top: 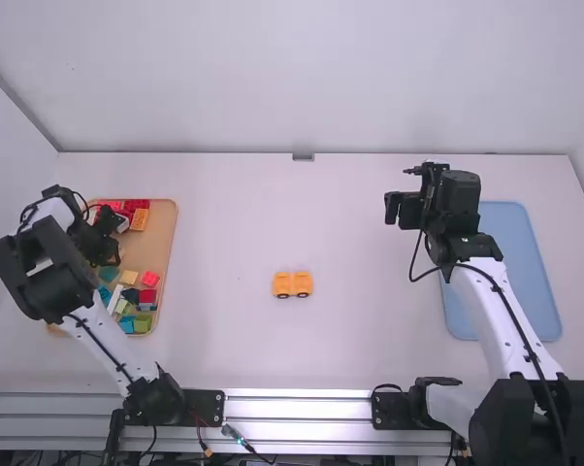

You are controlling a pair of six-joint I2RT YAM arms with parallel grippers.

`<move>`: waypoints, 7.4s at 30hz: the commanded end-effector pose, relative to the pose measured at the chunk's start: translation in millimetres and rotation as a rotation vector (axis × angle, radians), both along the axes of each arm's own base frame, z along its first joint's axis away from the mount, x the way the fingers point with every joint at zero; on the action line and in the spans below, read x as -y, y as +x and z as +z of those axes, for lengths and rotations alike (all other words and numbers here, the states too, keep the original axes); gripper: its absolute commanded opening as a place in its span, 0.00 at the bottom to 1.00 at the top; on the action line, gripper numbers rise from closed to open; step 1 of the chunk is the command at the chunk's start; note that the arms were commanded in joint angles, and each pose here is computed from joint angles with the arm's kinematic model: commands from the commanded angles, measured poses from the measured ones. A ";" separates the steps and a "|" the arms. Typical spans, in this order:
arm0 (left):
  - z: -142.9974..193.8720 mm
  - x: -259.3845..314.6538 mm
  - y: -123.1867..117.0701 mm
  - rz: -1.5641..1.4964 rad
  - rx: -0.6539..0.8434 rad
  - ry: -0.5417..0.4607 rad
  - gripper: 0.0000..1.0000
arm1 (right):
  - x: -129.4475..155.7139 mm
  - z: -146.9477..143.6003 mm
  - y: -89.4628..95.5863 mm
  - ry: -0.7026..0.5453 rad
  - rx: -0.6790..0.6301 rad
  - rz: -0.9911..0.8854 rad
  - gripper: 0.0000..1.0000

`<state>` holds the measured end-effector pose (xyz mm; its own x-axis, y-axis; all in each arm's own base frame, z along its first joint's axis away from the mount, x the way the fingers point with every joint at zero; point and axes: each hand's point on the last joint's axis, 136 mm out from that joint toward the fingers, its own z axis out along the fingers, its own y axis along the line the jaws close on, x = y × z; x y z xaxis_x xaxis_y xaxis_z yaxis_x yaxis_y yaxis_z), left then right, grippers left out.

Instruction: Assemble lego blocks to make yellow taxi

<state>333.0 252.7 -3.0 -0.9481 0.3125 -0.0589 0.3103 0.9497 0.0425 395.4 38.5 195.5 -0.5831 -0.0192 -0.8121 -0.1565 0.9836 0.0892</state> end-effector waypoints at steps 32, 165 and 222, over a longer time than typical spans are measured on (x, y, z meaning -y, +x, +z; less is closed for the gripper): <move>-1.9 2.0 2.0 0.077 0.021 -0.037 0.26 | -1.9 9.7 5.0 0.006 0.019 0.003 0.99; 151.7 389.0 49.2 -0.492 0.660 -0.585 0.99 | -156.1 -58.6 -12.8 -0.180 -0.232 0.617 0.00; 156.5 357.3 19.1 -0.729 0.506 -0.415 0.99 | -128.3 -227.4 -121.2 -0.736 -0.746 1.227 0.77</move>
